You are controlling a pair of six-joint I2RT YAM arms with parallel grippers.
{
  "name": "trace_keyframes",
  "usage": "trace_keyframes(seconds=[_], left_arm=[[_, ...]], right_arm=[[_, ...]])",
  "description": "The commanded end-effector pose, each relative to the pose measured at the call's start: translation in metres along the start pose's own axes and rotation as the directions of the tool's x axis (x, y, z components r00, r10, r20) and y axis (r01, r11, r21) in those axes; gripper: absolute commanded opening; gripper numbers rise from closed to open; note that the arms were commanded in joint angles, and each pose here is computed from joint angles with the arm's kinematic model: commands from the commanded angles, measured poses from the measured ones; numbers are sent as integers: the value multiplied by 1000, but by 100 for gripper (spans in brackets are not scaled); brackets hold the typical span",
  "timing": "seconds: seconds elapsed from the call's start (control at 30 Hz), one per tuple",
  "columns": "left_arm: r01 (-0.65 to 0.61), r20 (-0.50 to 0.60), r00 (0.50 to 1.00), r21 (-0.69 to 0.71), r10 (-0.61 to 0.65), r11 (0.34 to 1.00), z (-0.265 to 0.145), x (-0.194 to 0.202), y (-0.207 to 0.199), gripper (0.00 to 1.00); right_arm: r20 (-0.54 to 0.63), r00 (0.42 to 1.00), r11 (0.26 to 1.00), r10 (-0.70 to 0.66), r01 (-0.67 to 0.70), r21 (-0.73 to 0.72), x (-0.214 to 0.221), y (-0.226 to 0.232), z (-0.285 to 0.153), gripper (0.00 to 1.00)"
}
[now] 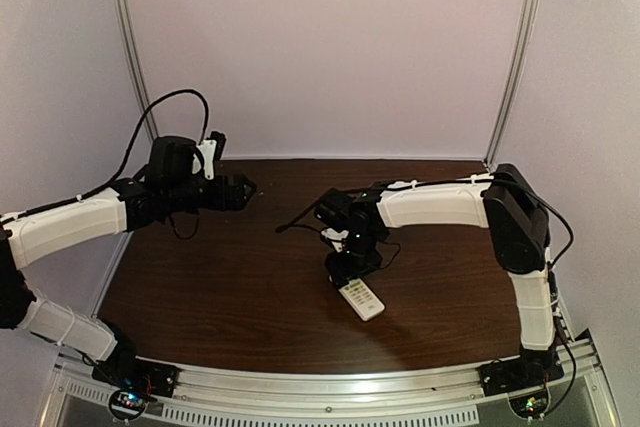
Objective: Load the batteries into the remote control
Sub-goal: Place the remote control at the center of the board, then reset both arms
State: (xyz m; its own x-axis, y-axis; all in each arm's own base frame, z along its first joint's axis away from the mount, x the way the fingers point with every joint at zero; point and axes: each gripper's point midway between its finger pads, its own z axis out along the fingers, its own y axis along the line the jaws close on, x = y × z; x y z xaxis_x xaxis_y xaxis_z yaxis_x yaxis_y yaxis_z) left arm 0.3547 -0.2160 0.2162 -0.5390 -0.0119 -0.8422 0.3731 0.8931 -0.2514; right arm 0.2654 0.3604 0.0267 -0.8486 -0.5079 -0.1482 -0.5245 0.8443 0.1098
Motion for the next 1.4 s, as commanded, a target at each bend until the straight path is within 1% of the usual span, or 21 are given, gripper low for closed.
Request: trace_keyframes(seconds=[0.0, 0.1, 0.33, 0.43, 0.53, 0.6, 0.67, 0.77, 0.83, 0.87, 0.97, 1.07, 1.2, 1.27, 1.37], left_arm=[[0, 24, 1000, 70, -2, 998, 2, -4, -11, 97], [-6, 8, 1000, 87, 5, 996, 6, -4, -15, 97], [-16, -19, 1000, 140, 19, 990, 11, -15, -29, 98], [-20, -21, 999, 150, 24, 989, 10, -25, -34, 97], [-31, -12, 999, 158, 33, 987, 7, -39, -39, 98], [-39, -7, 999, 157, 41, 987, 5, -51, -42, 97], [-50, -1, 999, 164, 51, 985, 4, -63, -47, 97], [-58, 7, 998, 166, 58, 984, -1, -82, -53, 97], [-72, -4, 997, 155, 74, 985, -2, -92, -54, 97], [-77, -16, 997, 138, 80, 987, -1, -94, -52, 97], [-91, -22, 995, 133, 94, 987, -3, -95, -52, 97], [-85, -19, 996, 106, 88, 991, -6, -87, -45, 97], [-63, -78, 995, 34, 65, 997, -3, -52, -23, 97], [-23, -125, 992, 7, 24, 1000, 1, -20, -12, 97], [30, -154, 988, 11, -28, 999, 1, 14, -5, 97]], right_arm=[[2, 1000, 1000, 4, -4, 28, -3, 1, 9, 39], [20, 1000, 1000, 6, -6, 23, -6, 3, 1, 54], [142, 990, 997, 5, 5, -74, -32, 17, -42, 75], [186, 983, 993, 1, 21, -118, -41, 18, -60, 81], [275, 961, 986, 12, 35, -164, -56, 15, -93, 82], [345, 938, 982, 36, 31, -188, -66, 3, -120, 83], [420, 905, 980, 65, 22, -199, -75, -15, -148, 84], [536, 837, 978, 113, 3, -210, -80, -47, -193, 86], [619, 770, 972, 153, -6, -234, -79, -66, -223, 89], [664, 727, 970, 174, -10, -243, -77, -77, -241, 92], [761, 619, 973, 195, -24, -230, -67, -106, -273, 97], [790, 583, 980, 189, -63, -188, -49, -131, -279, 98], [818, 529, 974, 225, -122, -189, -23, -155, -264, 100], [803, 537, 966, 259, -159, -205, -9, -164, -244, 100], [782, 541, 951, 310, -178, -254, 12, -166, -213, 100]])
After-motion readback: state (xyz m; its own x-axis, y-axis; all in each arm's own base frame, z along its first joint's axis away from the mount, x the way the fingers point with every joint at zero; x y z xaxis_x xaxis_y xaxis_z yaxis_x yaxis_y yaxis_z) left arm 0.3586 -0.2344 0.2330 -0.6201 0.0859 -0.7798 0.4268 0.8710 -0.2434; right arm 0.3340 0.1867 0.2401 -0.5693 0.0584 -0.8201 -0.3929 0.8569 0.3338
